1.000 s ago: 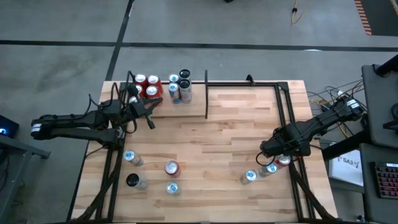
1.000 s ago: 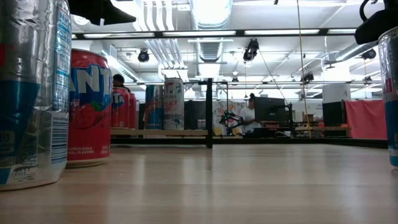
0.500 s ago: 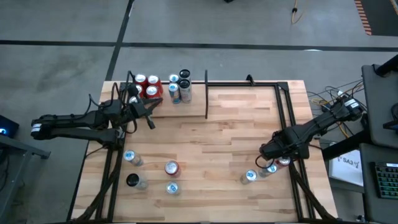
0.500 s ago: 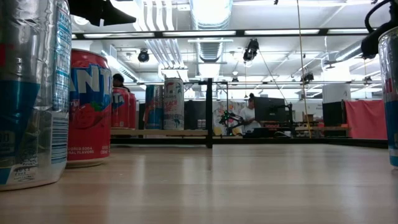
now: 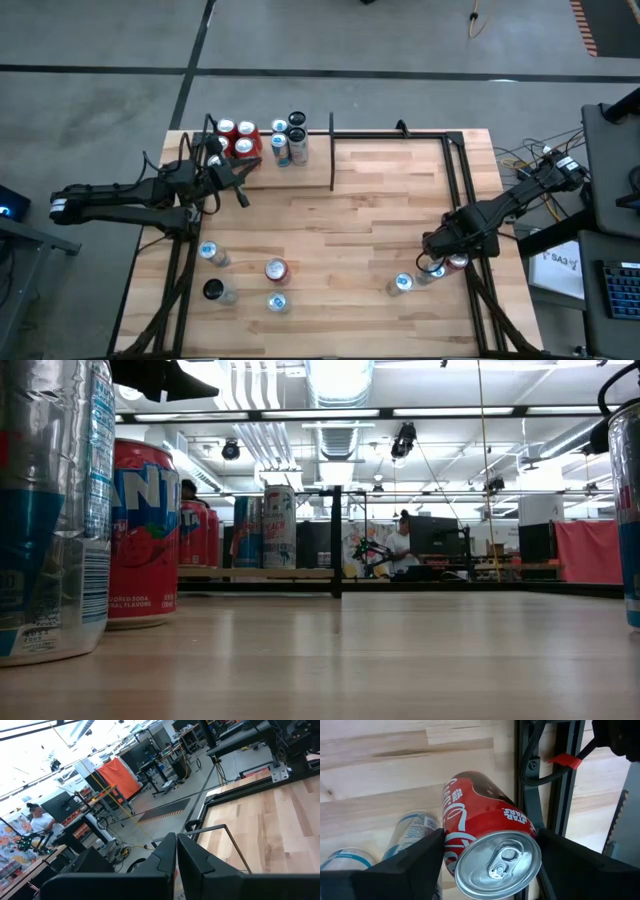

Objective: Place canned beverage on shelf
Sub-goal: Put the red/white soda can on the shelf

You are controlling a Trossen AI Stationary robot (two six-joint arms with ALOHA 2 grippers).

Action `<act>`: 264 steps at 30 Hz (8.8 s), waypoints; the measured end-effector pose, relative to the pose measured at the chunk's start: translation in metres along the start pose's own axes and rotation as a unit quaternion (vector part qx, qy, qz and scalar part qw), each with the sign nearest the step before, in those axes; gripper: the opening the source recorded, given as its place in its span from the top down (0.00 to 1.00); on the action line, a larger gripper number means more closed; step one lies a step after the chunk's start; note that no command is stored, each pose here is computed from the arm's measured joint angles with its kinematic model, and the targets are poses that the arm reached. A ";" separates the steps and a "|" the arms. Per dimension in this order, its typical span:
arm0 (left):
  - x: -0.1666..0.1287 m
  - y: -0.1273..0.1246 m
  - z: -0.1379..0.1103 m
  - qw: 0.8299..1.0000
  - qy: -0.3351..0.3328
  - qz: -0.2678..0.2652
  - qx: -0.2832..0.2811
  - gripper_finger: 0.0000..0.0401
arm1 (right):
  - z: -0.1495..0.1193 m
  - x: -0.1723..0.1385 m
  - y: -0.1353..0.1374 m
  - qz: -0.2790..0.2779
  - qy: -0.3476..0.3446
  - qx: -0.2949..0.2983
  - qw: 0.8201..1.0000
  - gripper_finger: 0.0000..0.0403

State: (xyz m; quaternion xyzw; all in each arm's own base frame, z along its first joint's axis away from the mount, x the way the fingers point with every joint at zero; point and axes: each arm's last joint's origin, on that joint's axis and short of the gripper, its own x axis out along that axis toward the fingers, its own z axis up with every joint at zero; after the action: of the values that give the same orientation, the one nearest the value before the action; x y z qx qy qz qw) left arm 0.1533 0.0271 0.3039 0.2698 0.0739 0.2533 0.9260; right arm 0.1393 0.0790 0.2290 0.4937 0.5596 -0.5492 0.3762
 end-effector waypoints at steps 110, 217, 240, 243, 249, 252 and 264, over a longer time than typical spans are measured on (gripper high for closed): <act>-0.001 0.005 0.011 0.976 -0.048 -0.008 -0.213 1.00 | -0.048 0.011 -0.013 0.001 -0.117 -0.703 0.701 0.13; 0.004 0.006 0.004 0.995 0.080 0.056 -0.006 1.00 | 0.109 -0.081 0.246 0.092 -0.088 -0.400 0.908 0.03; 0.004 0.005 0.002 0.995 0.087 0.051 -0.001 1.00 | 0.113 -0.130 0.184 0.114 -0.164 -0.403 0.893 0.19; 0.004 0.005 0.002 0.995 0.088 0.050 0.000 1.00 | 0.117 -0.111 0.181 0.089 -0.150 -0.401 0.899 0.31; 0.003 0.005 0.002 0.995 0.088 0.050 0.000 1.00 | 0.121 -0.085 0.175 0.110 -0.137 -0.398 0.900 0.61; 0.003 0.005 0.002 0.995 0.088 0.050 0.000 1.00 | 0.119 -0.079 0.172 0.150 -0.107 -0.394 0.900 0.74; 0.003 0.005 0.002 0.995 0.087 0.051 -0.001 1.00 | 0.097 -0.085 0.173 0.236 -0.125 -0.403 0.875 0.97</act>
State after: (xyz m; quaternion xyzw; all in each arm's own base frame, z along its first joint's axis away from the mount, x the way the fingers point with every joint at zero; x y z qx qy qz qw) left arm 0.1547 0.0313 0.3082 0.2494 0.1405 0.3226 0.9022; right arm 0.3142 -0.0444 0.2577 0.3444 0.5475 -0.2281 0.7277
